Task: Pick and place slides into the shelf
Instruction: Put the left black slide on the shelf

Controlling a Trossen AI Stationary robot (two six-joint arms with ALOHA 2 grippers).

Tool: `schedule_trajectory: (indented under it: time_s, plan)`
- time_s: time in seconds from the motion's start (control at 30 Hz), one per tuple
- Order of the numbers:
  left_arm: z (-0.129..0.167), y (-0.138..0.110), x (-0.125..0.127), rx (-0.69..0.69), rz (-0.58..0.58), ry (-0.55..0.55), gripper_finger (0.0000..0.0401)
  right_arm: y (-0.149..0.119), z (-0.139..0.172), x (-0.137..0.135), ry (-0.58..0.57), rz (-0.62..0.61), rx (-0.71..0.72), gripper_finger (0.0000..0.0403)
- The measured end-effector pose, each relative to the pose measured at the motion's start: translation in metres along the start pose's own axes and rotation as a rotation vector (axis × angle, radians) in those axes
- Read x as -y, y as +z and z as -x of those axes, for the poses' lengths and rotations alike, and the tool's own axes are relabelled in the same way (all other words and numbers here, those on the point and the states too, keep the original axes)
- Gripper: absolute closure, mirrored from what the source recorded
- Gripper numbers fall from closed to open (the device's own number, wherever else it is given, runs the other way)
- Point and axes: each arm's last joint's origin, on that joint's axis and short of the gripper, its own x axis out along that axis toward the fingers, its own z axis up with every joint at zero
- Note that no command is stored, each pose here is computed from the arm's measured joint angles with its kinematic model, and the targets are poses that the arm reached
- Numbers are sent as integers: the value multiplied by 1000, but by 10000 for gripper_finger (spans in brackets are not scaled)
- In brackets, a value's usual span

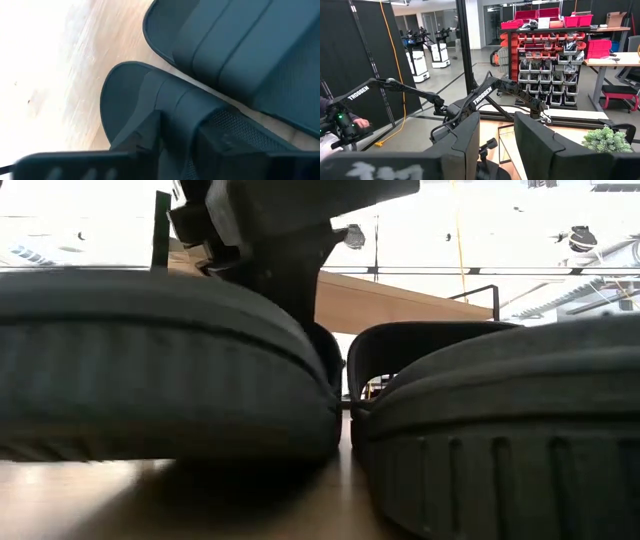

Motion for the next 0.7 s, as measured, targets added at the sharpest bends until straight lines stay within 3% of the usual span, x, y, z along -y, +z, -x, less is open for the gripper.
schedule_trajectory:
  time_s: [0.17,0.7]
  plan:
    - [9,2,2,3,-8,-30,393,0,0,0,0,0,0,292]
    - [55,8,-15,-49,33,-9,400,0,0,0,0,-7,0,292]
